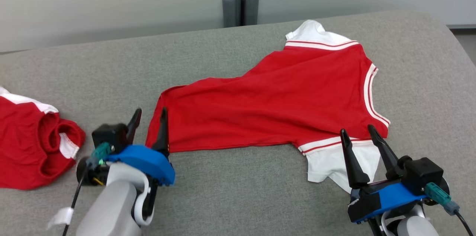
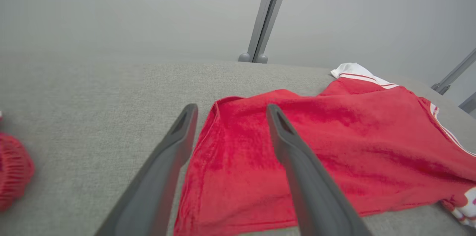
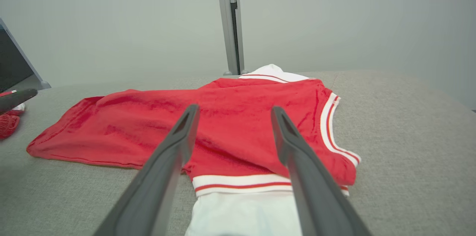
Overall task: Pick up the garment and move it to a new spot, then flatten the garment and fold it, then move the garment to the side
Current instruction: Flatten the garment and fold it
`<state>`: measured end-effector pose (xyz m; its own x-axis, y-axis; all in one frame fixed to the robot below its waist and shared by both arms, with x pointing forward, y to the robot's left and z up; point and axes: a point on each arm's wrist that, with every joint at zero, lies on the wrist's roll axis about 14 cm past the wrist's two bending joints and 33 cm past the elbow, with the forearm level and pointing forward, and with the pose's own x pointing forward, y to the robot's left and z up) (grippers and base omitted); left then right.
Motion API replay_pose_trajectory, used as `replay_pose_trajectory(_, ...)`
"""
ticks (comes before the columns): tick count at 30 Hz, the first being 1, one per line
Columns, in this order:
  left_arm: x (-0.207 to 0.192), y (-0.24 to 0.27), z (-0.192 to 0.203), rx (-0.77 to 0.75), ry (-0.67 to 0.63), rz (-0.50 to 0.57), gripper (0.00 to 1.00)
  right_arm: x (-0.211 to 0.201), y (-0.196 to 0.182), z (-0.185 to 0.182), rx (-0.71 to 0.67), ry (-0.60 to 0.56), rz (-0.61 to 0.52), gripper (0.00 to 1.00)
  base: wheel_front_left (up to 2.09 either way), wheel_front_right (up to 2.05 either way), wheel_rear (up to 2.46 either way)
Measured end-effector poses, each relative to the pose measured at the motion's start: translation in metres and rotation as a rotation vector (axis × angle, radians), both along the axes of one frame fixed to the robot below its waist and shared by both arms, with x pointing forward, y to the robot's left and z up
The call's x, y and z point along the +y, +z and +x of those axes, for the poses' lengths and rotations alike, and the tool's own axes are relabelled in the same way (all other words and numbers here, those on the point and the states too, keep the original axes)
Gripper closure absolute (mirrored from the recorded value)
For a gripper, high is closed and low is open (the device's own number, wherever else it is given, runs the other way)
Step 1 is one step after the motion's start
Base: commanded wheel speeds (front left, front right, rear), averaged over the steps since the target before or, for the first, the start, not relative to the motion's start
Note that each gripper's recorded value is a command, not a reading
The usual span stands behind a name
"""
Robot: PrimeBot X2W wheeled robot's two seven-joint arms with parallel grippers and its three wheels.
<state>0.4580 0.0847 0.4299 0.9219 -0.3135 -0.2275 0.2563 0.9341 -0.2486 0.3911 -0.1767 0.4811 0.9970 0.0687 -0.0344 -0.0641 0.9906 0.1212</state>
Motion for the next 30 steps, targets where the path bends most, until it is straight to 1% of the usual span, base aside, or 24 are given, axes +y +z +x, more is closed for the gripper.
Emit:
replay_pose_trajectory(7, 0.018, 0.008, -0.025, -0.034, 0.075, -0.076, 0.00, 0.002, 0.015, -0.002, -0.040, 0.006, -0.007, 0.00, 0.00, 0.00, 0.00)
replay_pose_trajectory(11, 0.033, 0.028, -0.033, -0.104, 0.115, -0.093, 0.00, -0.001, 0.024, -0.001, -0.068, -0.002, -0.011, 0.00, 0.00, 0.00, 0.00)
replay_pose_trajectory(14, 0.043, 0.047, -0.040, -0.176, 0.143, -0.091, 0.00, -0.003, 0.028, -0.002, -0.076, -0.006, -0.017, 0.00, 0.00, 0.00, 0.00)
replay_pose_trajectory(21, 0.058, 0.056, -0.068, -0.232, 0.170, -0.064, 0.00, 0.004, 0.033, -0.005, -0.079, 0.015, -0.010, 0.00, 0.00, 0.00, 0.00)
replay_pose_trajectory(30, 0.082, 0.033, -0.100, -0.176, 0.223, 0.002, 0.00, -0.004, 0.027, -0.019, -0.039, -0.004, 0.005, 0.00, 0.00, 0.00, 0.00)
